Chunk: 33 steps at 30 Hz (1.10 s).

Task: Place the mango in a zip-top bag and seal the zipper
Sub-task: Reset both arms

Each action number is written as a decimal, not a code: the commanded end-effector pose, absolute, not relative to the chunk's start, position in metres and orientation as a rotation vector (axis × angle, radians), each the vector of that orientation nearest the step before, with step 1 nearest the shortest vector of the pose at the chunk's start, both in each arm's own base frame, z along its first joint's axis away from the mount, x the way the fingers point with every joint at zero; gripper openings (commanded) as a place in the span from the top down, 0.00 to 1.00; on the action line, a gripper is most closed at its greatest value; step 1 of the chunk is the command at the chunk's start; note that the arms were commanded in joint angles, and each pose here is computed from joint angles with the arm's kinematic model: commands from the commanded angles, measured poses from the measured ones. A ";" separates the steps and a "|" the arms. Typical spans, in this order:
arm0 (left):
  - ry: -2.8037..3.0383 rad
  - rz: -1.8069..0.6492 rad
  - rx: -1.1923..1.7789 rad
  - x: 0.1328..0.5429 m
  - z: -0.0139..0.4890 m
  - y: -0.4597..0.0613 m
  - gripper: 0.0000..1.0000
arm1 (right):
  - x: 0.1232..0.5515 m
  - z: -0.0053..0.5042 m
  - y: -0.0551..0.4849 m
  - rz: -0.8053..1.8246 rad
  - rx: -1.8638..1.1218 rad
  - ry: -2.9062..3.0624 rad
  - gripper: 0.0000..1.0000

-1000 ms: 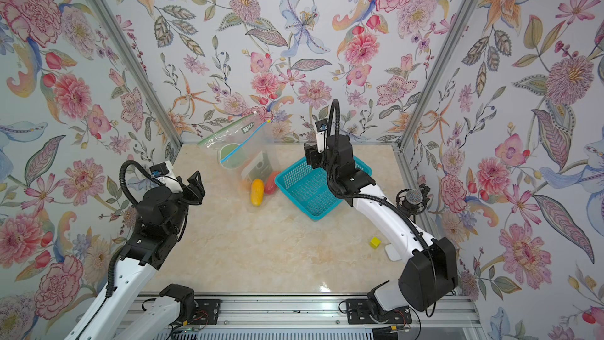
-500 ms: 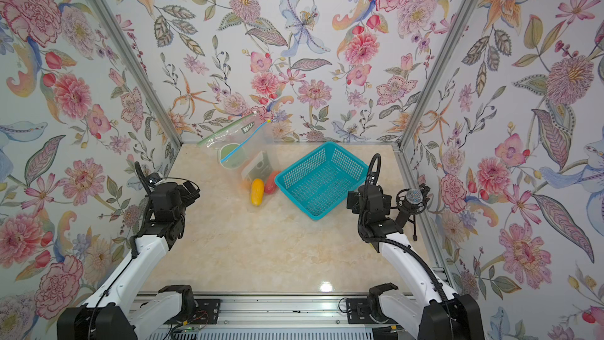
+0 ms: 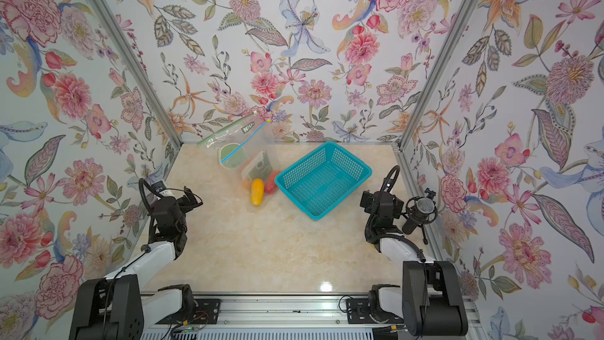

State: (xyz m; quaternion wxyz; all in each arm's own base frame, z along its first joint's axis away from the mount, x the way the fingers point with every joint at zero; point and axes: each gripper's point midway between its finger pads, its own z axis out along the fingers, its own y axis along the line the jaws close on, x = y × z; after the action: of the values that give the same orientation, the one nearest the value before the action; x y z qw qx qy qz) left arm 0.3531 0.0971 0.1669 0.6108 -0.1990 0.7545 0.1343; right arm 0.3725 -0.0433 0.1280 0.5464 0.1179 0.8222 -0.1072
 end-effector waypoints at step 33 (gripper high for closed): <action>1.709 0.185 -0.064 0.380 0.145 0.051 0.01 | 0.381 0.160 -0.017 -0.176 0.048 1.784 0.00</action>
State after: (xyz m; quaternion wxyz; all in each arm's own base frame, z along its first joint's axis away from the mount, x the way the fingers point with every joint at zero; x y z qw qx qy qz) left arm 0.3787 0.0531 0.1333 0.6333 -0.0441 0.7685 0.0799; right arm 0.3850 -0.0166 0.1567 0.6189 0.0255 0.7812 -0.0775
